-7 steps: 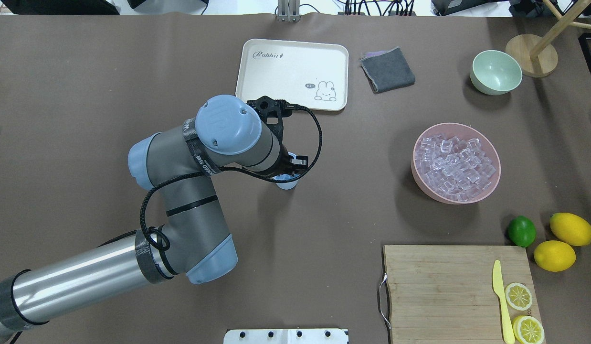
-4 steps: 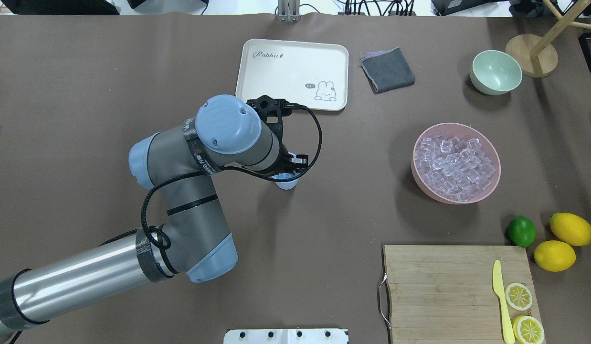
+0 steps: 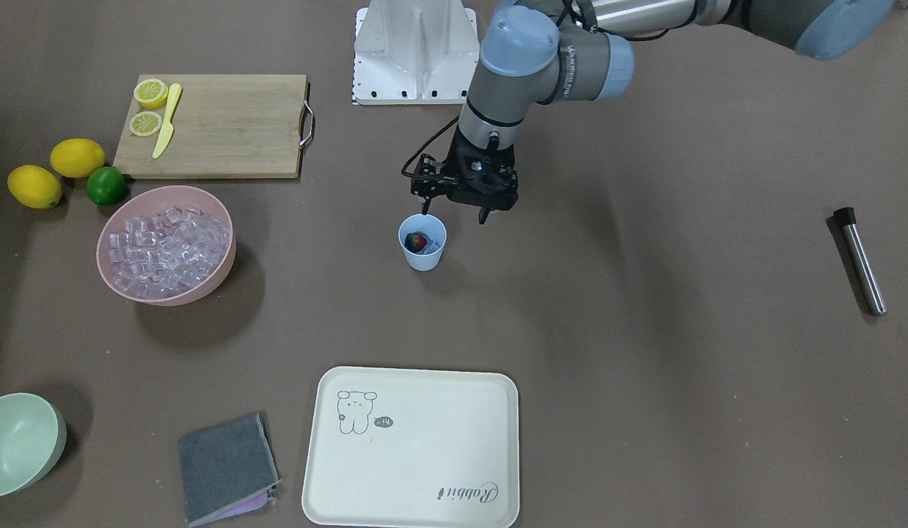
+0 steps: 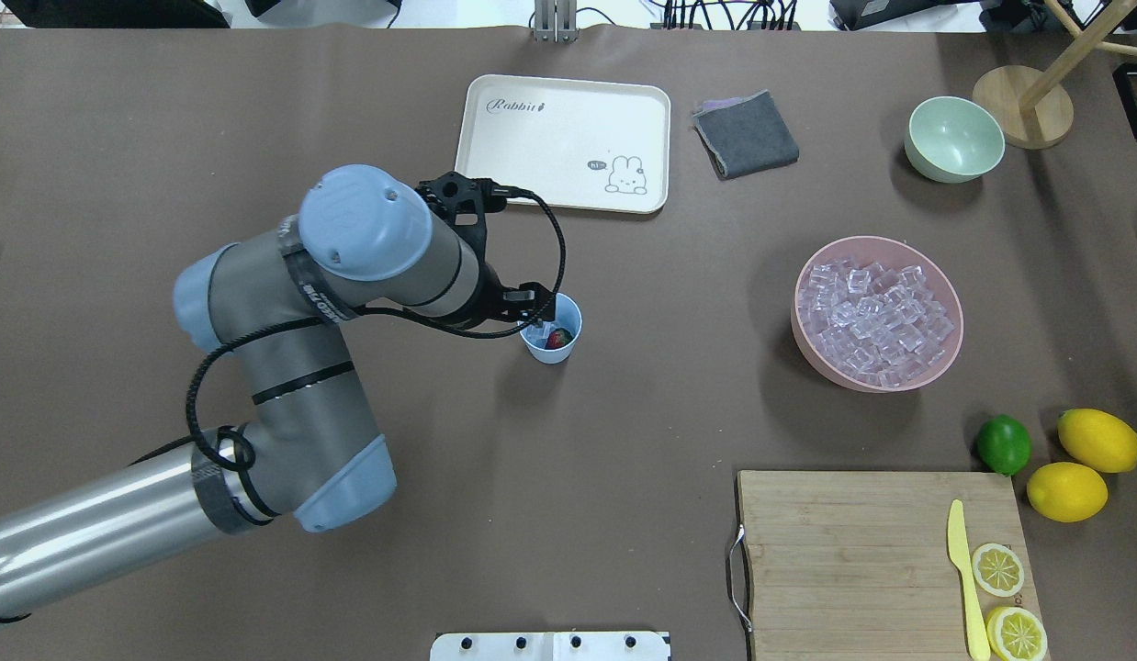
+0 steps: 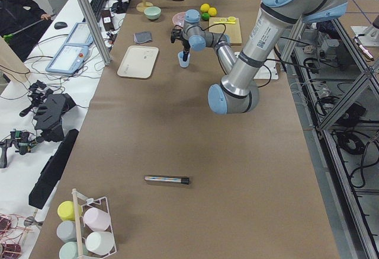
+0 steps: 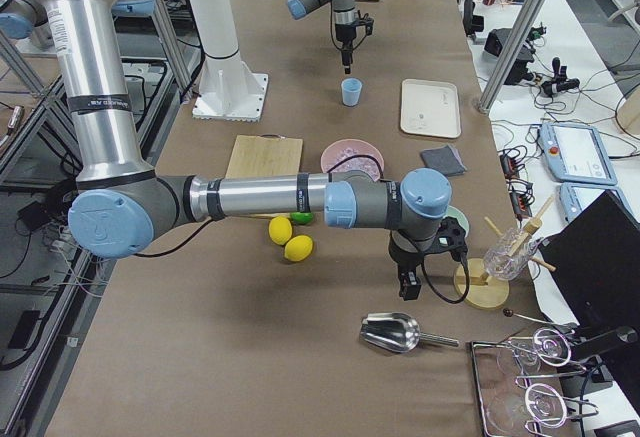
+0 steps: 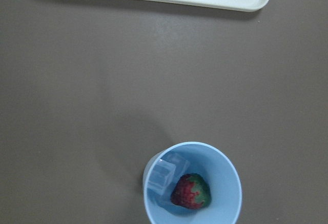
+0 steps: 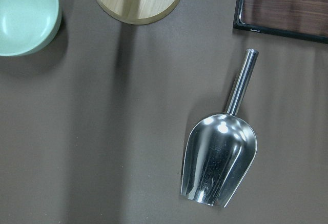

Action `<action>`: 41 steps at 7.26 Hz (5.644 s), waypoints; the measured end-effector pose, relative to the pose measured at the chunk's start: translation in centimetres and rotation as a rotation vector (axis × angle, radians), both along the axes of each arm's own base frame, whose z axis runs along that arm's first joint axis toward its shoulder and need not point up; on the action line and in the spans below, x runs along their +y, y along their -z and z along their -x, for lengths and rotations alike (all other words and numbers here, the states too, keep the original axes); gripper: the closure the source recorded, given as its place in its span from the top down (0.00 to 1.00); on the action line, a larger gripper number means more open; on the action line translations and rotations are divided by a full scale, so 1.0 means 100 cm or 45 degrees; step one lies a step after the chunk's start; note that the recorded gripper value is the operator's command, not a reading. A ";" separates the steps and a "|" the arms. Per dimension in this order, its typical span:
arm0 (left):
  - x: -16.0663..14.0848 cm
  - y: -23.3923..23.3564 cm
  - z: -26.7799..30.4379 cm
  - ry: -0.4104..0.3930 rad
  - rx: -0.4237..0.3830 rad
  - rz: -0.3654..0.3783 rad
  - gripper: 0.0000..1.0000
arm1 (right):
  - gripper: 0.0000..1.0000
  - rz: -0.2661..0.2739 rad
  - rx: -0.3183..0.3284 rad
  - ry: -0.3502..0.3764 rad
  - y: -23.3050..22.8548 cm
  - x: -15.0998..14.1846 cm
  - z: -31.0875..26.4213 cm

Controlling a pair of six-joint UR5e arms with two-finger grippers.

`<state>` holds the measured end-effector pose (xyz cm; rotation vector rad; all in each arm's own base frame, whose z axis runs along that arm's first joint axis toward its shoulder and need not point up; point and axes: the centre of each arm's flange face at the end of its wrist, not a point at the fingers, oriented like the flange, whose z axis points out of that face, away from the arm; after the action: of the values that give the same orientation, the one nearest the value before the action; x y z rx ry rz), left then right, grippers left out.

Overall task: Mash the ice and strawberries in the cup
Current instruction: 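Open the left gripper to drop the strawberry into the cup, then withdraw the left arm away from the cup, off the table, then grasp the metal pestle rod with the left gripper, then carry the upright metal pestle with the left gripper over the cup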

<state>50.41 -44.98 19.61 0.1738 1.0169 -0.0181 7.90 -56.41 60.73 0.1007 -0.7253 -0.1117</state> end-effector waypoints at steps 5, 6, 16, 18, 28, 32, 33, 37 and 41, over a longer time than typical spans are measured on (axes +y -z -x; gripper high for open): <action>-0.101 -0.211 0.207 0.227 -0.273 0.197 0.97 | 1.00 -0.017 -0.003 -0.001 0.009 -0.003 0.000; -0.116 -0.257 0.248 0.209 -0.339 0.196 0.97 | 1.00 -0.021 -0.004 -0.001 0.011 -0.004 0.000; -0.091 -0.531 0.398 0.089 -0.385 0.112 0.85 | 1.00 -0.046 0.001 -0.003 0.021 -0.007 -0.001; -0.091 -0.533 0.398 0.089 -0.387 0.115 0.82 | 1.00 -0.053 0.000 -0.003 0.023 -0.007 -0.001; -0.085 -0.541 0.387 0.069 -0.381 0.063 0.52 | 1.00 -0.060 -0.001 -0.007 0.026 -0.002 -0.002; -0.078 -0.544 0.380 0.049 -0.376 0.043 0.00 | 1.00 -0.058 0.000 -0.010 0.026 -0.001 -0.004; -0.079 -0.540 0.377 0.045 -0.368 0.031 0.00 | 1.00 -0.056 0.000 -0.010 0.025 0.000 -0.004; -0.111 -0.450 0.361 0.057 -0.232 -0.218 0.00 | 1.00 -0.059 -0.001 -0.016 0.027 -0.001 -0.006; -0.155 -0.296 0.325 0.110 -0.041 -0.513 0.00 | 1.00 -0.041 -0.006 -0.017 0.028 -0.001 -0.007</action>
<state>17.87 -60.49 49.26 0.5836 0.9720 0.1118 8.56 -56.55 57.92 0.1361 -0.7272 -0.1106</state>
